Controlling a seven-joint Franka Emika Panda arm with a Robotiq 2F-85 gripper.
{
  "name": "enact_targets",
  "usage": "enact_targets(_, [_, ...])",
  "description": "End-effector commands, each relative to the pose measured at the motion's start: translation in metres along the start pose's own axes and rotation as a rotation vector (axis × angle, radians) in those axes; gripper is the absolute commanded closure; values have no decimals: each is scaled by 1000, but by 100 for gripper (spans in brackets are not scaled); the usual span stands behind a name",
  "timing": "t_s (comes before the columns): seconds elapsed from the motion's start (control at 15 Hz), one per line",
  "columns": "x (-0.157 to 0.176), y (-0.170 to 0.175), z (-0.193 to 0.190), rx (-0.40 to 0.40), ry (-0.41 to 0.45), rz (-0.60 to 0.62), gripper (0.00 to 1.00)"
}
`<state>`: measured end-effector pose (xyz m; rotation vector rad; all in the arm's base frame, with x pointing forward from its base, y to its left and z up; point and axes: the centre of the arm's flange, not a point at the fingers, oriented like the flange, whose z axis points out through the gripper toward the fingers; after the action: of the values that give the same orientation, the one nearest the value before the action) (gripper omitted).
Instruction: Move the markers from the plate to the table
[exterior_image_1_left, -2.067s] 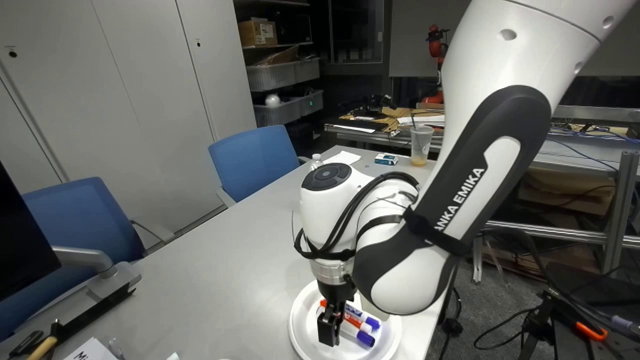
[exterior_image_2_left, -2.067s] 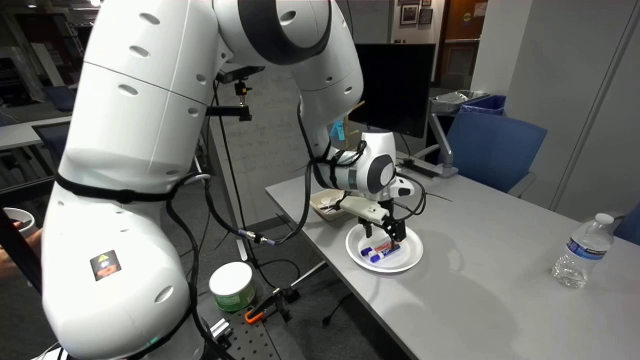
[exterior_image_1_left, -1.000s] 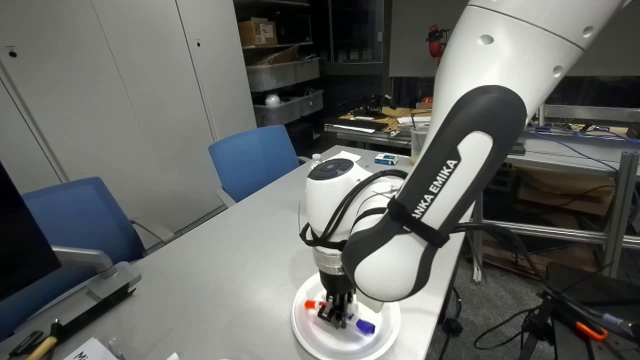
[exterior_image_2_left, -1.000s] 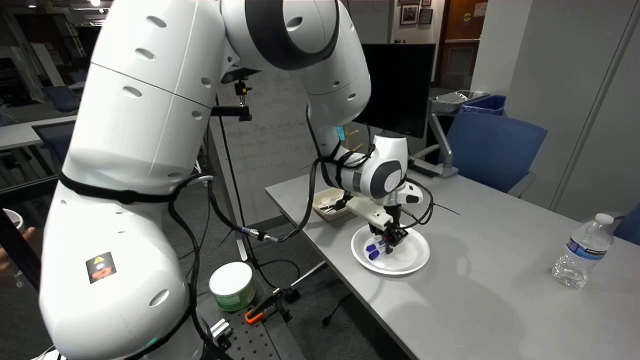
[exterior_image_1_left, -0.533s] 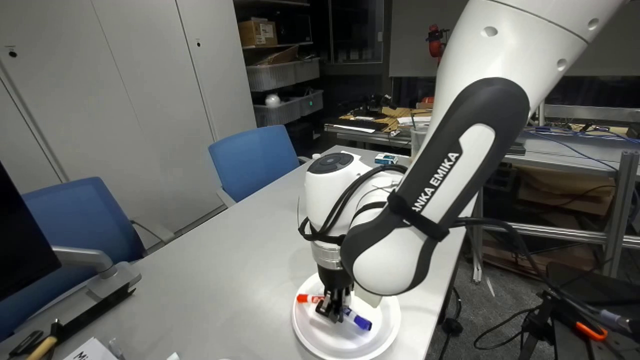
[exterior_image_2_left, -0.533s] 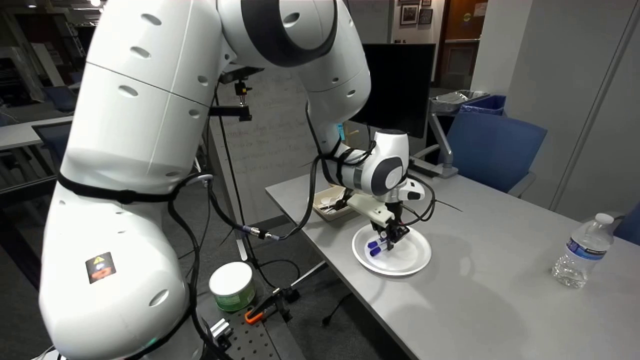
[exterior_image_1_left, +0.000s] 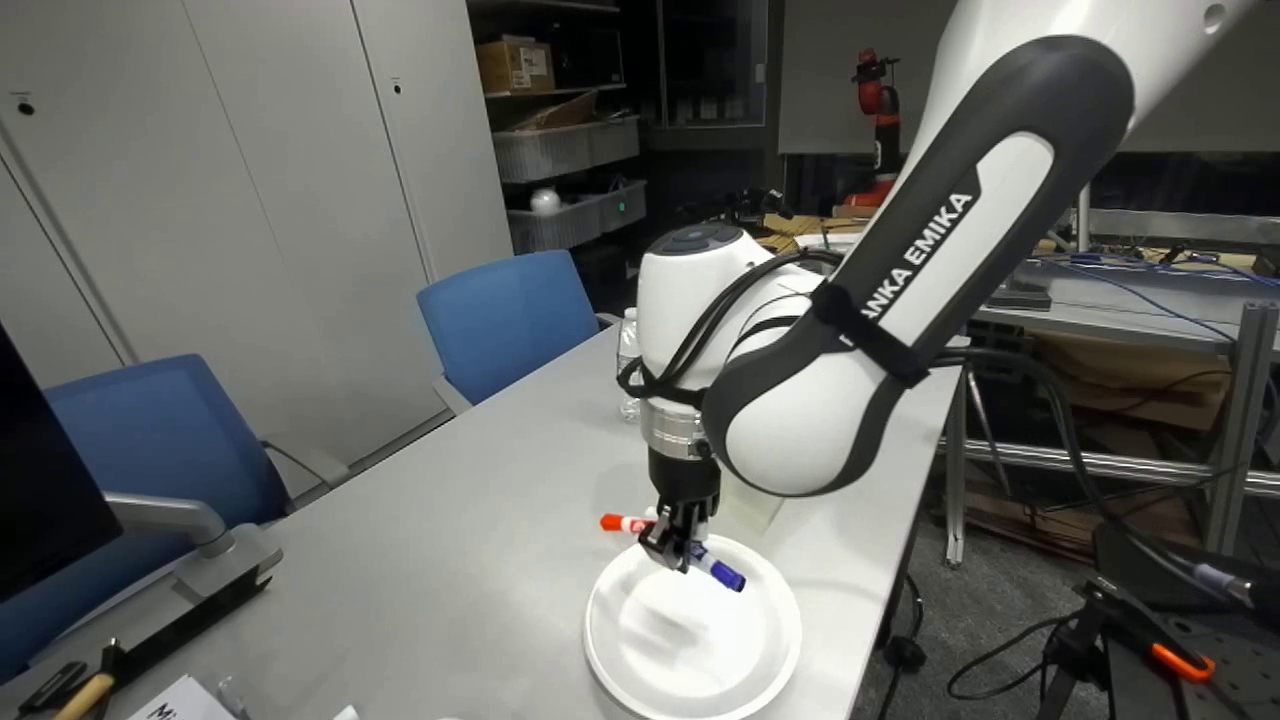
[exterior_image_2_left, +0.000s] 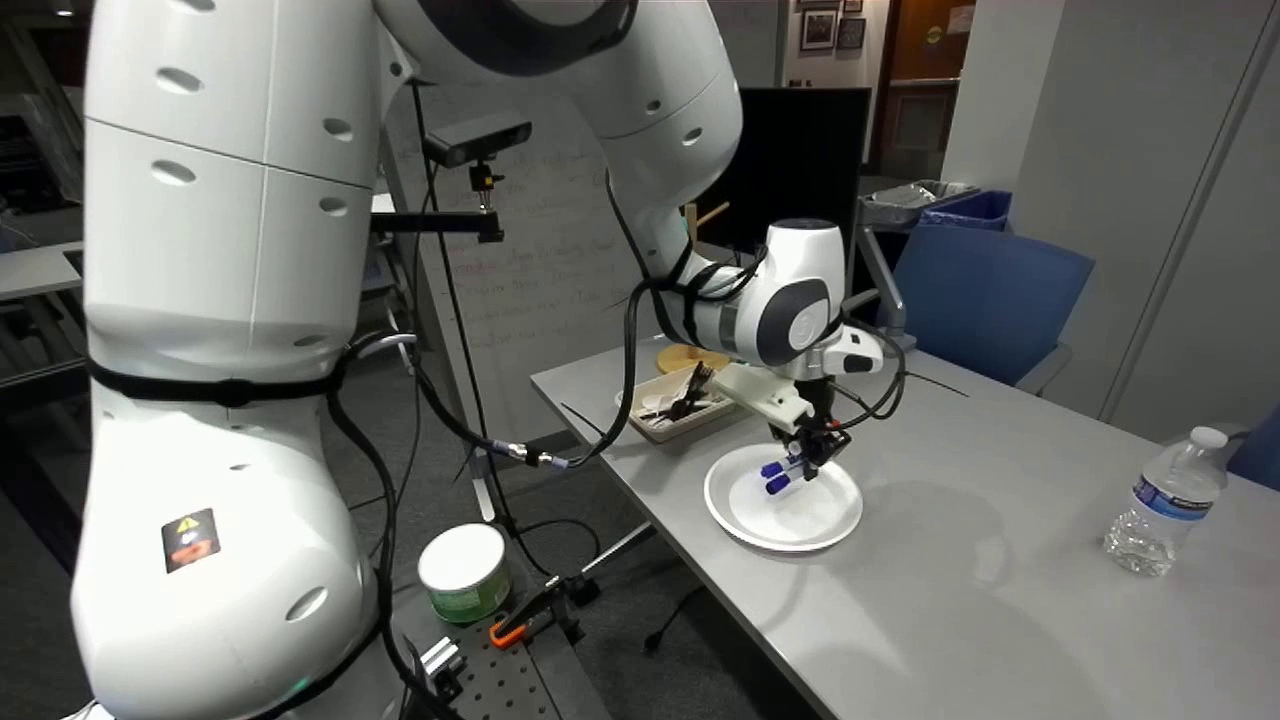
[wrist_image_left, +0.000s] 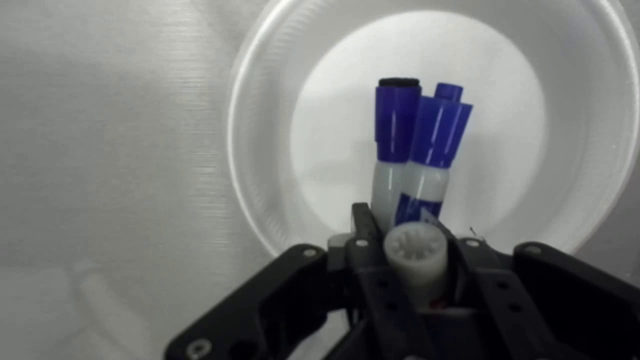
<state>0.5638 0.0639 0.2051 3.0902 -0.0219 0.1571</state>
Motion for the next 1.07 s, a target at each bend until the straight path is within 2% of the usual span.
enact_targets(0.0, [-4, 43, -17, -15, 35, 37, 94])
enact_targets(0.27, [5, 84, -18, -57, 54, 93, 94])
enact_targets(0.53, [7, 104, -18, -77, 72, 143, 94])
enact_targets(0.6, [7, 100, -14, -68, 39, 137, 75])
enact_targets(0.87, [7, 105, -14, -73, 45, 143, 75])
enact_targets(0.93, [7, 105, -14, -73, 45, 143, 94])
enact_targets(1.0, [11, 105, -11, -75, 44, 144, 94])
